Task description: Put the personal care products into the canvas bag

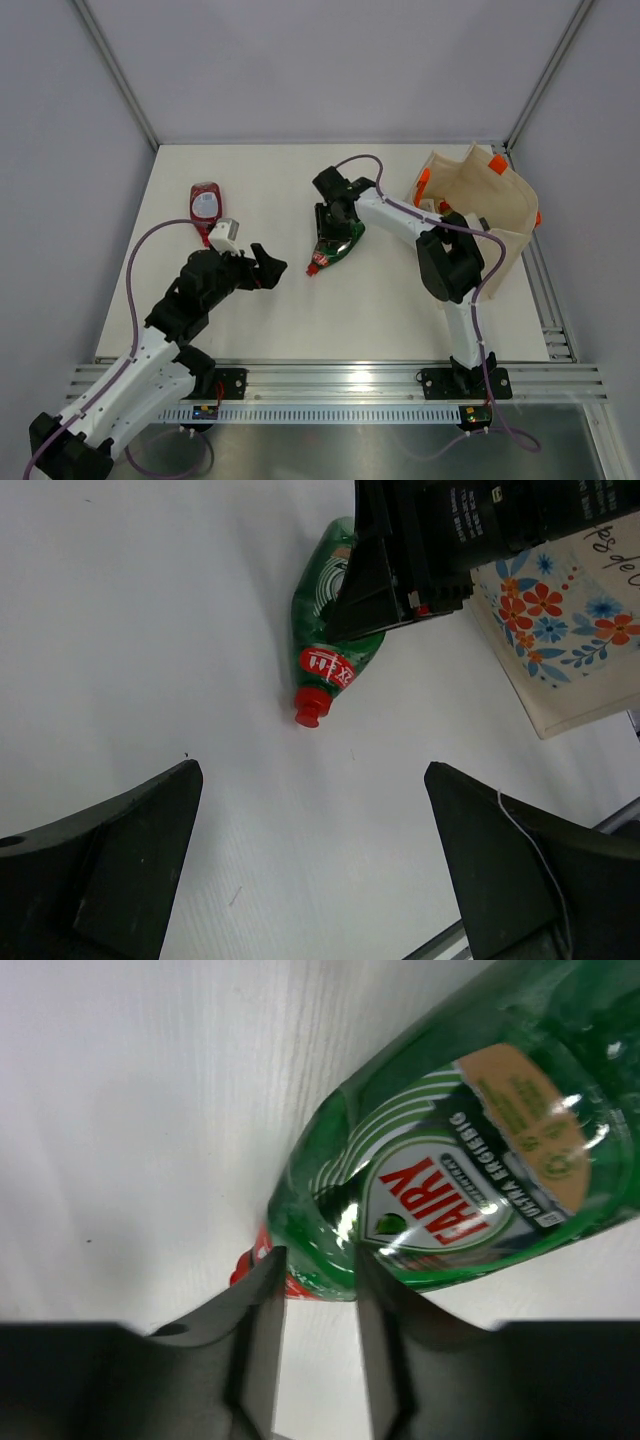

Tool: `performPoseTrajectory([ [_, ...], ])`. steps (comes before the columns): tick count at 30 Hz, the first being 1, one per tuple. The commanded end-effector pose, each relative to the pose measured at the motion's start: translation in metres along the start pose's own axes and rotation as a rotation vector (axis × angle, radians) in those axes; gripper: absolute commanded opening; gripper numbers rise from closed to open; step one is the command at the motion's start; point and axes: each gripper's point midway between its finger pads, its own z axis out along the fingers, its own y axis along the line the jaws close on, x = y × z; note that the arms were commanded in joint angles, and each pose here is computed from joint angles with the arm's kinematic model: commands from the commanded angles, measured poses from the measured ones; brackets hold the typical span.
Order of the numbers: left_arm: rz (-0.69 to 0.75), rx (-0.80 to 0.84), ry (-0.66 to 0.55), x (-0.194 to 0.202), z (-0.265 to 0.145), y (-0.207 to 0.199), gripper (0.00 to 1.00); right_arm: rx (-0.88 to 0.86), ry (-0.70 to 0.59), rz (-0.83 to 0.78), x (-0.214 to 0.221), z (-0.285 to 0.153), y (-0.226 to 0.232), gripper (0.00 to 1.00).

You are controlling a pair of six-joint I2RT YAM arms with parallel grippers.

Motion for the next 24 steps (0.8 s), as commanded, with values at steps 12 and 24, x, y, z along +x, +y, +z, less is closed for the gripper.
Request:
performPoseTrajectory([
  [12, 0.064, 0.186, 0.180, 0.004, 0.078, -0.045, 0.99, -0.041, -0.711, -0.668, -0.123, -0.247, 0.008, 1.00],
  [24, 0.230, 0.082, 0.605, 0.060, 0.205, -0.034, 0.99, -0.472, -0.779, -0.877, -0.046, -0.360, -0.003, 0.99],
])
